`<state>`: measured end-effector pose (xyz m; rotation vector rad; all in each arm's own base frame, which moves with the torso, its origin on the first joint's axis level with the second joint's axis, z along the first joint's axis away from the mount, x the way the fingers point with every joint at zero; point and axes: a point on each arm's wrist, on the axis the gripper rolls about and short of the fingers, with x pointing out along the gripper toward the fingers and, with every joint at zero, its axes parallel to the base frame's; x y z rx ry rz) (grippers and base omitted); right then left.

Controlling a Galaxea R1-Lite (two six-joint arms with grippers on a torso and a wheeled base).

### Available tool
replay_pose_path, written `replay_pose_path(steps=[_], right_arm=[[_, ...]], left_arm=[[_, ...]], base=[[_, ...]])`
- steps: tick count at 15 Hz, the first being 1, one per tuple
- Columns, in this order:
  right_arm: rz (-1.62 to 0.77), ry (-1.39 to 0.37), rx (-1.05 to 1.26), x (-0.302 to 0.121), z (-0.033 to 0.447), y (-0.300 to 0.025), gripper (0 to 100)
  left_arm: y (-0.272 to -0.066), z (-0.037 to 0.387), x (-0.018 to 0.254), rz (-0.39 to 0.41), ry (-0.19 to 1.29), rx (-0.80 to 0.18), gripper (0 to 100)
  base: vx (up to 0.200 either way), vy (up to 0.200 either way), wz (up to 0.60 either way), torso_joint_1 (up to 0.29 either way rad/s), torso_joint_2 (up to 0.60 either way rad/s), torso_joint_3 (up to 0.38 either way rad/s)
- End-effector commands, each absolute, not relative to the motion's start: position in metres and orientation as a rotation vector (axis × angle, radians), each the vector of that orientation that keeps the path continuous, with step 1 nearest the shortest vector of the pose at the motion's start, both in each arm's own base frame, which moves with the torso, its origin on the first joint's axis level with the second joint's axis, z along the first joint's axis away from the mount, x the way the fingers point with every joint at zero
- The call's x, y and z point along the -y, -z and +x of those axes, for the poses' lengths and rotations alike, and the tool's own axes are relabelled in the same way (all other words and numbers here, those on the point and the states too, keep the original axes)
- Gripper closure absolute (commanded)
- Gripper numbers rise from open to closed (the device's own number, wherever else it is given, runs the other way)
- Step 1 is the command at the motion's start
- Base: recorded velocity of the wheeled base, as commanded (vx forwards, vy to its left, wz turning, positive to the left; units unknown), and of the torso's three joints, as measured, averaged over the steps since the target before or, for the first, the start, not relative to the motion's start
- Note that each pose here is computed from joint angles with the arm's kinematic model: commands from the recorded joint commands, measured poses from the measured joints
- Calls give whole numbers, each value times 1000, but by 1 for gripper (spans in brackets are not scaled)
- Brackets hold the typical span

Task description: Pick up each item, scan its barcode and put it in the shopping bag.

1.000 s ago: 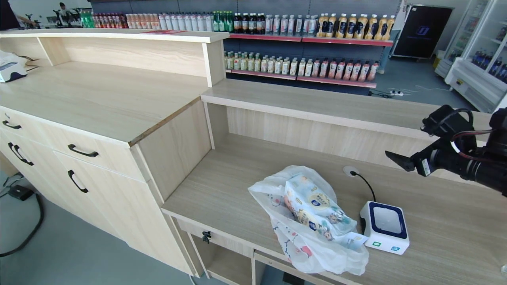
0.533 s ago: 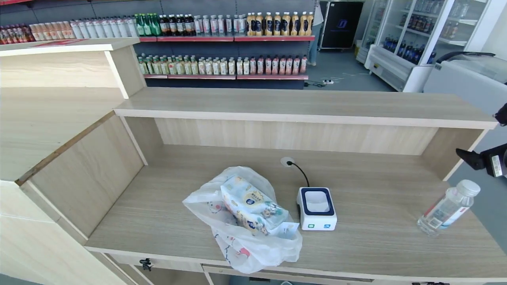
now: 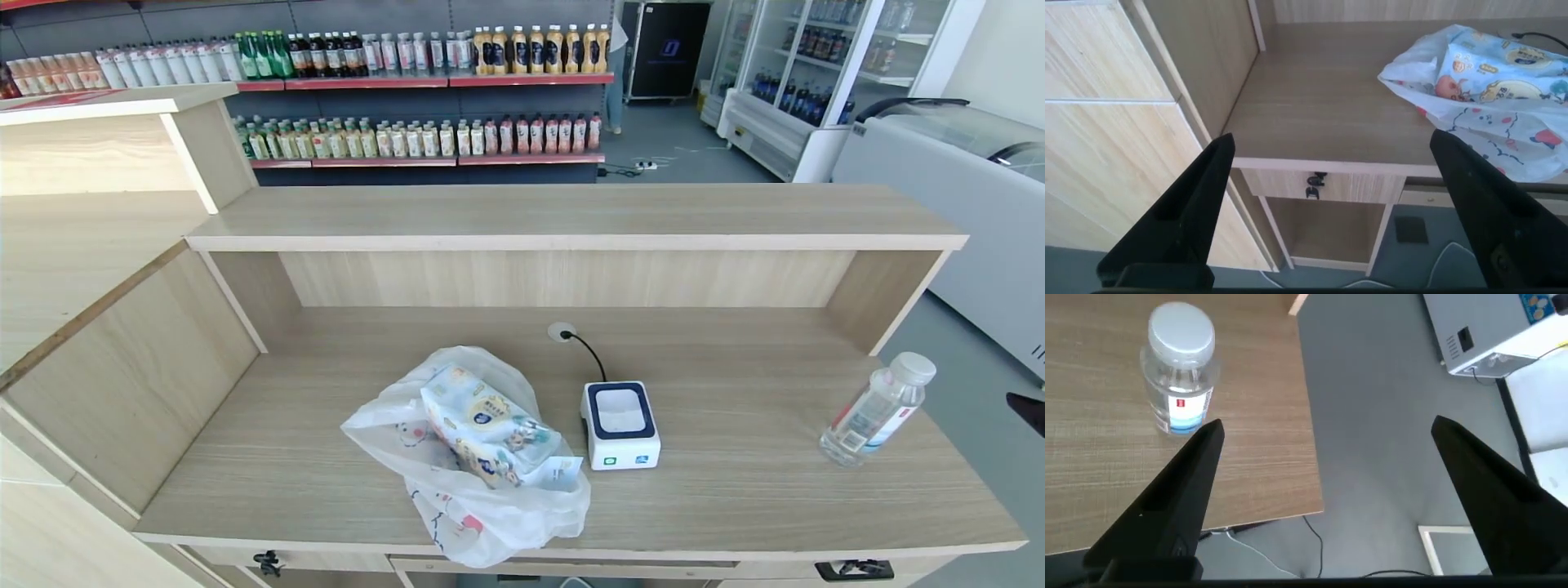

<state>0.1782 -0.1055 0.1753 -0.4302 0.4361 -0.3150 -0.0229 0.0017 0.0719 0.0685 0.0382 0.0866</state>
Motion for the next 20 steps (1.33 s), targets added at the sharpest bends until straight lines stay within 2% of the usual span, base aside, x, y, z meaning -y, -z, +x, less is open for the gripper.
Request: replay_pose_path(steps=[1,7,10,14,20], right_arm=[[-382,360,-531,120,171,-158,0],[-272,446,-691,147,157,-130,0],[-262,446,-670,160,163,-123,0],[-263,365,-588,175,179,-110,0],[-248,110,-545,186,198,-73,0]], left_arm=[[-72,-23,-2,67,-88,-38,0],[-72,-23,-2,67,-88,-38,0],[-72,-23,-2,67,-86,-38,0],[-72,-23,-2,67,-86,-38,0],[-72,-23,-2,67,-86,-38,0]], base=[[0,0,0,0,0,0],[0,0,0,0,0,0],[0,0,0,0,0,0],[0,0,0,0,0,0],[0,0,0,0,0,0]])
